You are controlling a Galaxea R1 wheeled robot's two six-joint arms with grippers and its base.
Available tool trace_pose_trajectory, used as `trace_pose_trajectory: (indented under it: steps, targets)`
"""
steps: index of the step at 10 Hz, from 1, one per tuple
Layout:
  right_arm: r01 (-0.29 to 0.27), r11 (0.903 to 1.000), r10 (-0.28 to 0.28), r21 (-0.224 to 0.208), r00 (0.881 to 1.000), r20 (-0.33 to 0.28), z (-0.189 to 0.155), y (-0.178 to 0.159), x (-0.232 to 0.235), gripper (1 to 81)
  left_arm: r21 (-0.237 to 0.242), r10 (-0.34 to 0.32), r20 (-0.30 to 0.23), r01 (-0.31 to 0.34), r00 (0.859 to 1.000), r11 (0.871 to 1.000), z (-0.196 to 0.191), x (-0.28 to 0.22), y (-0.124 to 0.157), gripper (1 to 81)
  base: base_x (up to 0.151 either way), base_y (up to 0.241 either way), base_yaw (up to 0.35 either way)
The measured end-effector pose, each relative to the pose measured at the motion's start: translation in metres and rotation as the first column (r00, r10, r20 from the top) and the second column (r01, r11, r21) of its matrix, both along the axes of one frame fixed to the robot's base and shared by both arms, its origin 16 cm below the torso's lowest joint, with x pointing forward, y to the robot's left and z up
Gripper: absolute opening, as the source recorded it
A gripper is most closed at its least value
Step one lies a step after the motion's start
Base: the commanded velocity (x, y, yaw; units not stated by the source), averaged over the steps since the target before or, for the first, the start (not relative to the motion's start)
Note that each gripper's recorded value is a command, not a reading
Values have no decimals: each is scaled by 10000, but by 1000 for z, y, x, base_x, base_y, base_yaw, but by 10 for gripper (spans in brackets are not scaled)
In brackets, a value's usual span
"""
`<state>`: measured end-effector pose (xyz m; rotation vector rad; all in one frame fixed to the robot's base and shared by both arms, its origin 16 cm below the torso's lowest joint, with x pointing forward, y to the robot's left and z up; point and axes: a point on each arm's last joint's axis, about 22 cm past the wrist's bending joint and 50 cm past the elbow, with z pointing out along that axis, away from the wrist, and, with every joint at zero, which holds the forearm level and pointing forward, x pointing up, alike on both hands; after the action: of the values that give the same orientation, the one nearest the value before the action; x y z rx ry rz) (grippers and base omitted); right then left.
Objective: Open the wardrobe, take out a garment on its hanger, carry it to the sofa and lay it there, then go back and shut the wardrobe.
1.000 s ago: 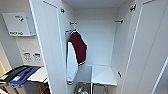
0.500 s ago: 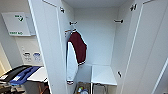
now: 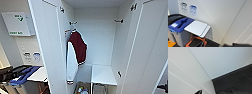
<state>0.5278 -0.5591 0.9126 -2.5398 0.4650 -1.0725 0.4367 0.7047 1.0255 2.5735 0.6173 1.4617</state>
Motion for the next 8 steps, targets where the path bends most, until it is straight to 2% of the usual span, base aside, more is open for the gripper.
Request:
trace_pose_trajectory:
  steps: [2, 5, 7, 8]
  targets:
    - [13, 9979, -9, 641, 10000, -51, 23, 11, 13, 811, -797, -196, 71, 201, 9998, 9966, 23, 42, -31, 811, 0, 0, 0]
    - [-273, 9880, 286, 1518, 9996, -65, 55, 39, 33, 811, -1890, -1034, -212, 976, 9944, 9771, 31, 102, -105, 811, 0, 0, 0]
    - [-1322, 9640, 1422, 2306, 9895, -271, 66, 102, 41, 811, -2574, -1750, -234, 1632, 9843, 9524, 39, 140, -167, 811, 0, 0, 0]
    - [-1874, 9445, 2023, 2698, 9789, -283, 72, 135, 39, 811, -2947, -2222, -240, 2055, 9747, 9332, 39, 155, -205, 811, 0, 0, 0]
